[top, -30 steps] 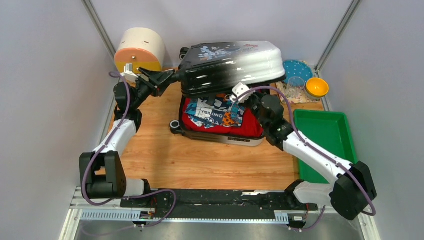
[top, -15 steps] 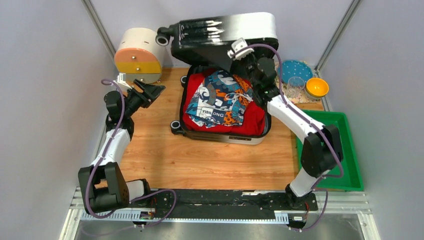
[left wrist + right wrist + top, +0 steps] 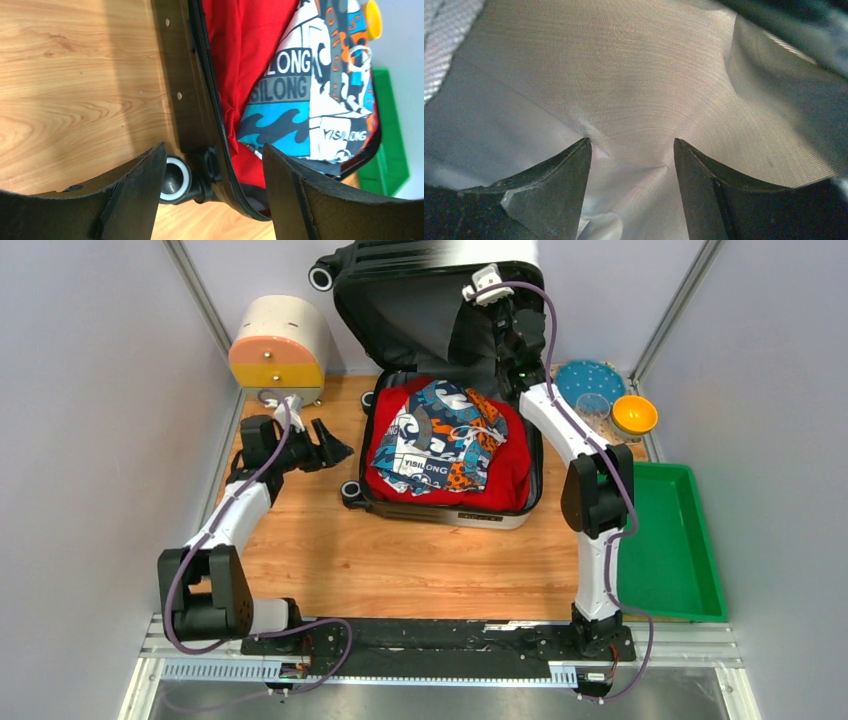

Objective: Open, take out, and arrange the luggage

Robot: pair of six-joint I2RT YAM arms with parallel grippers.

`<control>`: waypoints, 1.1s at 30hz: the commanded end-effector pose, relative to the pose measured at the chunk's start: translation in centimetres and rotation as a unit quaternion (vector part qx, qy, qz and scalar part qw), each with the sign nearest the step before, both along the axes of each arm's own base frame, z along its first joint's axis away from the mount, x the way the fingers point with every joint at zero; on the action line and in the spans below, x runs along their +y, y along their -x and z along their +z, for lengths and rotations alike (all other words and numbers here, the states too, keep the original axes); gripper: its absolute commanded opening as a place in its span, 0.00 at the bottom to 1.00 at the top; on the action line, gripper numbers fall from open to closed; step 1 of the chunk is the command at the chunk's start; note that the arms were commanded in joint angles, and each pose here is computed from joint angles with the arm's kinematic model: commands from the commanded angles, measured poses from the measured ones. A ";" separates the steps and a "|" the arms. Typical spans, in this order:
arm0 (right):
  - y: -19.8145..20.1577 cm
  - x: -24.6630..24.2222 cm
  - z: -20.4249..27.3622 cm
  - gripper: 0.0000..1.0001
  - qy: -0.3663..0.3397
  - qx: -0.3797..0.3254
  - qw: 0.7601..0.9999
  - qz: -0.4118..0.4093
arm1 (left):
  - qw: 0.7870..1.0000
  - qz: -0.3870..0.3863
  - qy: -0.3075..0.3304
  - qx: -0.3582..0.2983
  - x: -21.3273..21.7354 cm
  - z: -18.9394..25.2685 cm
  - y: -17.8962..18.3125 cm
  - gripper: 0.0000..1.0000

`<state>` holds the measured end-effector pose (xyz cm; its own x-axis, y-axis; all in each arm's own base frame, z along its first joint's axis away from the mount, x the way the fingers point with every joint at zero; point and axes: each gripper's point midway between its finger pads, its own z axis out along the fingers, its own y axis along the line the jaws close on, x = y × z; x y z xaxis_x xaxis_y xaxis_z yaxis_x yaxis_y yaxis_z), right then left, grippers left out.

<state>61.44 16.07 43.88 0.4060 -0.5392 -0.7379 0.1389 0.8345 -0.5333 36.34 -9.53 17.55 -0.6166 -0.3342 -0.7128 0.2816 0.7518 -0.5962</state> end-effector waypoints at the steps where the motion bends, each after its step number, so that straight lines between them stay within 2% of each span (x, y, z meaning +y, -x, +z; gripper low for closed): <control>1: -0.2 -2.1 3.4 0.67 -0.023 -0.053 0.998 -0.025 | 0.996 -0.021 -0.079 -0.039 0.1 0.2 -2.2 0.77; 4: -1.0 -2.7 2.8 0.69 -0.019 -0.051 0.998 -0.036 | 0.994 -0.017 -0.095 -0.045 -0.2 0.1 -4.6 0.75; 5: -1.5 -3.2 2.3 0.69 -0.018 -0.047 0.998 -0.043 | 0.994 -0.038 -0.097 -0.035 -1.8 -1.0 -4.9 0.75; 9: -2.2 -4.3 1.7 0.70 -0.013 -0.043 0.997 -0.060 | 0.991 -0.051 -0.113 -0.041 -3.5 -1.1 -7.5 0.73; 15: -2.7 -5.5 1.4 0.70 -0.009 -0.041 0.997 -0.070 | 0.990 -0.042 -0.135 -0.019 -4.0 -4.1 -10.4 0.69; 18: -3.1 -5.8 1.2 0.71 -0.004 -0.040 0.996 -0.074 | 0.988 -0.024 -0.151 0.003 -3.4 -5.5 -11.2 0.54; 19: -3.2 -5.9 1.3 0.71 -0.002 -0.040 0.996 -0.077 | 0.988 -0.019 -0.156 0.010 -3.1 -5.7 -11.2 0.32; 21: -3.6 -6.3 1.3 0.71 0.001 -0.041 0.996 -0.083 | 0.986 -0.014 -0.165 0.024 -2.5 -6.2 -10.7 0.08; 22: -4.0 -6.5 0.9 0.71 0.003 -0.038 0.996 -0.086 | 0.985 -0.012 -0.167 0.026 -2.2 -6.3 -10.3 0.00; 28: -5.1 -8.3 0.9 0.73 -0.003 -0.037 0.993 -0.112 | 0.980 -0.028 -0.194 0.045 -0.3 -6.4 -6.7 0.00; 33: -5.3 -7.8 0.2 0.75 -0.003 -0.028 0.995 -0.099 | 0.979 -0.009 -0.194 0.059 1.9 -6.5 -4.7 0.00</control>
<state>67.52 10.55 41.41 0.3231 -0.6171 -0.7175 0.2560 0.7869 -0.5615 44.29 -12.41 11.79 -0.6722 -0.1076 -0.7326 0.2762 0.8815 -0.3829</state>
